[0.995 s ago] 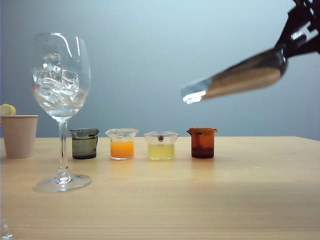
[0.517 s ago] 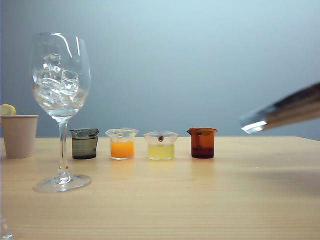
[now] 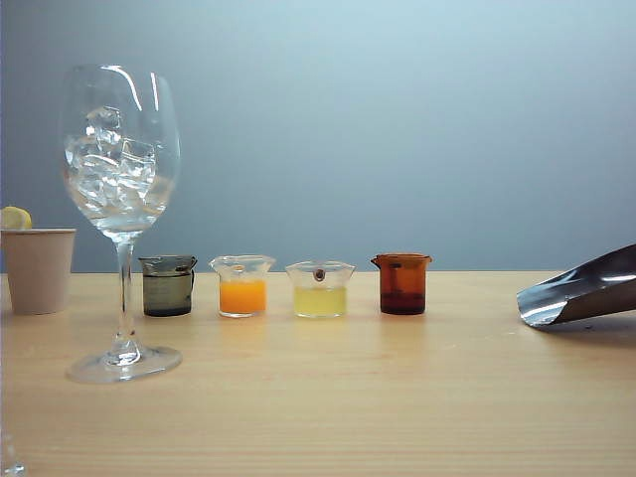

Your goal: Pick up the ice scoop on the desk filled with ice cubes, pour the ice into the goblet, and finally put the scoop back on the table.

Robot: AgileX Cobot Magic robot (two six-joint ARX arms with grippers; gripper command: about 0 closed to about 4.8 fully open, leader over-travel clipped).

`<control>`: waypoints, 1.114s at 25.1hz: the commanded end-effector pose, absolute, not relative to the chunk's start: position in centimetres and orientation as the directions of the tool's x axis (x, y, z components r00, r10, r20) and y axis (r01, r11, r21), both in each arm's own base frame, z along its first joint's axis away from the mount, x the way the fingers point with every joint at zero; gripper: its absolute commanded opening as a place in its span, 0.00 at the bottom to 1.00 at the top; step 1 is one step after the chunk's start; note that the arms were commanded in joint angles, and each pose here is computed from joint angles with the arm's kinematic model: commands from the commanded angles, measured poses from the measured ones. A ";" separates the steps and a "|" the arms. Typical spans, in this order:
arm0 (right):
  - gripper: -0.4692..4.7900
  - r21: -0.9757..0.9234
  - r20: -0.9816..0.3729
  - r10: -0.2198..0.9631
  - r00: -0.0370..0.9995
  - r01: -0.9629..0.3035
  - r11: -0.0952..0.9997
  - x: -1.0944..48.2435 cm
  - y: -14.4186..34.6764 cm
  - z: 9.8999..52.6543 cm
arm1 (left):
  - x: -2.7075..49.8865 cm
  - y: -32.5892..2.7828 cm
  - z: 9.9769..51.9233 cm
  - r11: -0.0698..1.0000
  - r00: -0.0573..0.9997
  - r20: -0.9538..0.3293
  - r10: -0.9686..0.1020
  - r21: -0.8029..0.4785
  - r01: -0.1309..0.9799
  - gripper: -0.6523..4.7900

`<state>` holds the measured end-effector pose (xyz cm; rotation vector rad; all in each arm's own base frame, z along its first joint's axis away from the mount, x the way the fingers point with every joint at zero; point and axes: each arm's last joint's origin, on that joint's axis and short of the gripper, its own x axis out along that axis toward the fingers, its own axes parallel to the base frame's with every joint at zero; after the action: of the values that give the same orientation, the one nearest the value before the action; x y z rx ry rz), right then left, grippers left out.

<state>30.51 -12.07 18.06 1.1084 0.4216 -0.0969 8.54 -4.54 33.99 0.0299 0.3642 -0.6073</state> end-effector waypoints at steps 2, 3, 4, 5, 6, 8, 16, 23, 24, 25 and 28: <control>0.07 0.872 -0.276 0.095 0.956 0.208 0.443 32.4 -13.4 17.7 | 8.5 -4.5 34.2 0.819 0.760 -0.332 -0.559 -0.079 0.568 0.11; 0.07 0.872 -0.279 0.095 0.955 0.211 0.441 33.1 -13.7 17.4 | 8.5 -4.5 34.2 0.820 0.760 -0.332 -0.559 -0.084 0.566 0.11; 0.07 0.872 -0.279 0.096 0.956 0.211 0.441 33.7 -14.1 17.3 | 8.5 -4.5 34.2 0.822 0.760 -0.332 -0.559 -0.097 0.562 0.11; 0.07 0.872 -0.273 0.090 0.958 0.207 0.443 34.2 -14.5 17.2 | 8.5 -4.5 34.2 0.822 0.760 -0.332 -0.559 -0.099 0.561 0.11; 0.07 0.872 -0.266 0.085 0.960 0.203 0.445 34.5 -14.9 17.2 | 8.5 -4.5 34.2 0.822 0.760 -0.332 -0.559 -0.099 0.561 0.11; 0.07 0.870 -0.265 0.062 0.962 0.211 0.446 35.2 -15.5 17.0 | 8.5 -4.5 34.2 0.822 0.760 -0.332 -0.559 -0.099 0.561 0.11; 0.11 0.828 -0.285 0.013 0.958 0.239 0.507 34.9 -16.6 16.5 | 8.5 -4.6 34.2 0.822 0.762 -0.328 -0.559 -0.097 0.561 0.11; 0.64 0.827 -0.324 0.062 0.944 0.251 0.503 35.3 -16.4 14.5 | 8.4 -4.5 34.0 0.823 0.753 -0.353 -0.556 -0.103 0.559 0.11; 0.88 0.831 -0.325 0.087 0.942 0.241 0.501 35.3 -16.2 14.4 | 8.4 -4.5 34.0 0.823 0.753 -0.354 -0.555 -0.103 0.558 0.11; 1.00 0.832 -0.329 0.090 0.940 0.244 0.498 35.3 -16.2 14.3 | 8.4 -4.5 34.0 0.823 0.753 -0.354 -0.555 -0.103 0.558 0.11; 1.00 0.836 -0.319 0.101 0.943 0.229 0.498 35.2 -16.4 14.6 | 8.4 -4.5 34.0 0.823 0.752 -0.354 -0.556 -0.105 0.558 0.11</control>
<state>35.36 -16.17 14.55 1.0497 0.3458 -0.0879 8.50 -4.52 33.80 0.0115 0.3924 -0.6019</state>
